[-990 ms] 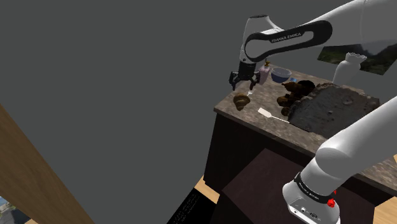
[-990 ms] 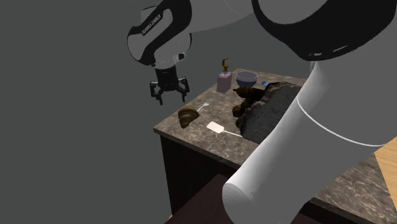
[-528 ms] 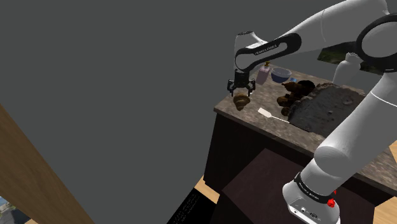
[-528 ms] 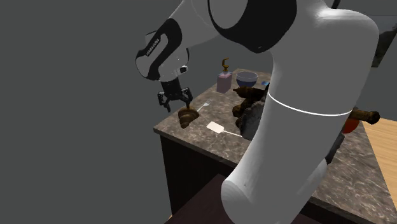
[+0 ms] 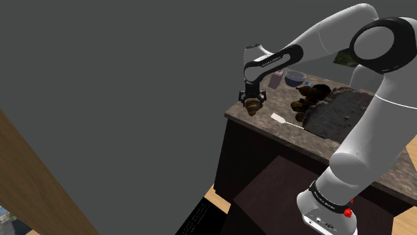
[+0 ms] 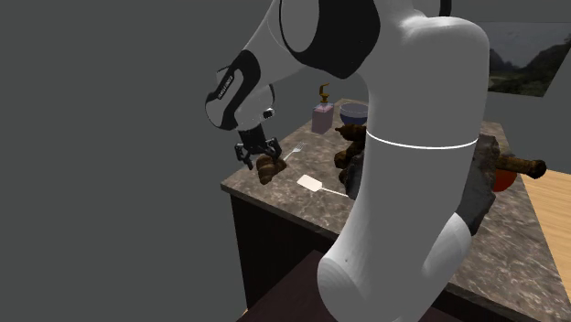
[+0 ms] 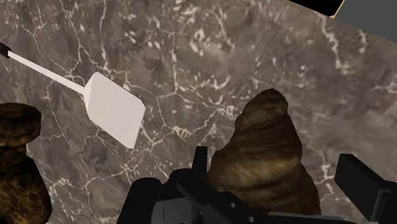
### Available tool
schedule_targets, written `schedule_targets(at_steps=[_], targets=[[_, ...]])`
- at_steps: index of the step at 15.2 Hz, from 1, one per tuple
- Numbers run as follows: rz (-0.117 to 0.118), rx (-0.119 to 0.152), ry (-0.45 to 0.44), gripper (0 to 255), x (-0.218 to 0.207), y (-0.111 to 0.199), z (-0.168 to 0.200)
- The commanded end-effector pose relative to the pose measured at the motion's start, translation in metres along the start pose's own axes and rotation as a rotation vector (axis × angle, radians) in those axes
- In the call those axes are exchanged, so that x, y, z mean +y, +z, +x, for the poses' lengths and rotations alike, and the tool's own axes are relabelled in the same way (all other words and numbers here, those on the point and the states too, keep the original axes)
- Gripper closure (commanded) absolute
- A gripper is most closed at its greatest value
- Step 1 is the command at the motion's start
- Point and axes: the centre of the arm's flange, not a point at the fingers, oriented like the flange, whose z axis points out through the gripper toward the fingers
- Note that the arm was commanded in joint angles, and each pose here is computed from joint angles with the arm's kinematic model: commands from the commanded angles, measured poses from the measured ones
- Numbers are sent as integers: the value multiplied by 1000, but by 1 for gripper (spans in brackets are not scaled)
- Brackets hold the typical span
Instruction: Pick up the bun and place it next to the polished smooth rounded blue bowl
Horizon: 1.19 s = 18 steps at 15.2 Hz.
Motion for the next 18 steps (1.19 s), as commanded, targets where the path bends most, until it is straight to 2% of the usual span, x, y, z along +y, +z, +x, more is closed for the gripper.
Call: schedule_targets(at_steps=[1, 2, 10, 11, 18], targets=[[0, 0, 1, 0, 1, 11, 0], [0, 0, 1, 0, 1, 19, 0], [0, 0, 1, 0, 1, 19, 0], [0, 0, 1, 255, 1, 19, 0], [0, 0, 1, 255, 0, 19, 0]])
